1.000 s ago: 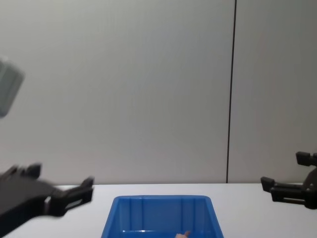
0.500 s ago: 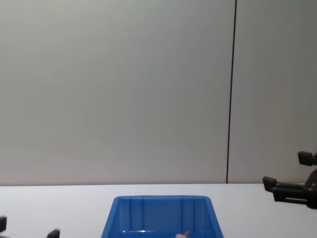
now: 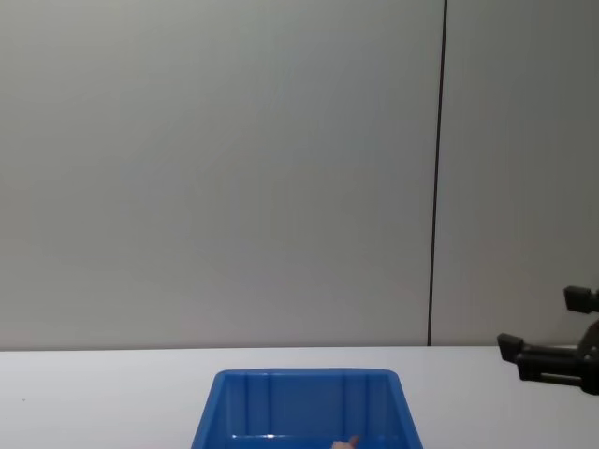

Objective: Pick up the two dolls from the table and place them into the box.

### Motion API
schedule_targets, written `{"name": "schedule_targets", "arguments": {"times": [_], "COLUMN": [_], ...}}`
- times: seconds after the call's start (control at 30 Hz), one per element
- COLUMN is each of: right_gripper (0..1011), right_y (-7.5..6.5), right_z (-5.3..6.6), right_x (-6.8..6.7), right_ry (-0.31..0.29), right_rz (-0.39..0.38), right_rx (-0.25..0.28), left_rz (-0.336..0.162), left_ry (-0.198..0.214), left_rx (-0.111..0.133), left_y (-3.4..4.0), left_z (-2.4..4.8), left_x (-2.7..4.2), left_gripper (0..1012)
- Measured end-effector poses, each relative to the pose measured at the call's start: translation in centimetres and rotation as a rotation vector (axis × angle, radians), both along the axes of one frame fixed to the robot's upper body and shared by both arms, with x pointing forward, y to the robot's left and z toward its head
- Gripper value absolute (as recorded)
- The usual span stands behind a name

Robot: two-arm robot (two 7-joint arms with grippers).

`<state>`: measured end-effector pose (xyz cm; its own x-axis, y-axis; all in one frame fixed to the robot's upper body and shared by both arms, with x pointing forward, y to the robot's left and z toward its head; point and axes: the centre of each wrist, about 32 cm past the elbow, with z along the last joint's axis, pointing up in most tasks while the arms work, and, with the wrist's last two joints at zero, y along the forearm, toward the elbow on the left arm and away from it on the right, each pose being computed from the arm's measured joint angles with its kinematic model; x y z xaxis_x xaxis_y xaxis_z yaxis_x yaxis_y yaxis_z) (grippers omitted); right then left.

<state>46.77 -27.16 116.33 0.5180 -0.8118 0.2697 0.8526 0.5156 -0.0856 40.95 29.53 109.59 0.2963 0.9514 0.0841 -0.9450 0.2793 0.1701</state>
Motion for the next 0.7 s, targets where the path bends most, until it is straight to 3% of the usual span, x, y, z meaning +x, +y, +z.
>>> {"name": "schedule_targets", "arguments": {"times": [0.4,0.7], "right_gripper": [1001,1001], "right_y": [0.0,0.0], "right_z": [0.0,0.0], "right_x": [0.0,0.0], "right_ry": [0.0,0.0], "right_rz": [0.0,0.0], "right_rx": [0.0,0.0], "left_rz": [-0.035,-0.053], "left_ry": [0.042,0.07], "left_rx": [0.0,0.009], "left_y": [2.0,3.06], "left_z": [-2.21,-3.22], "left_x": [1.91,3.0], "left_gripper": [1001,1001]}}
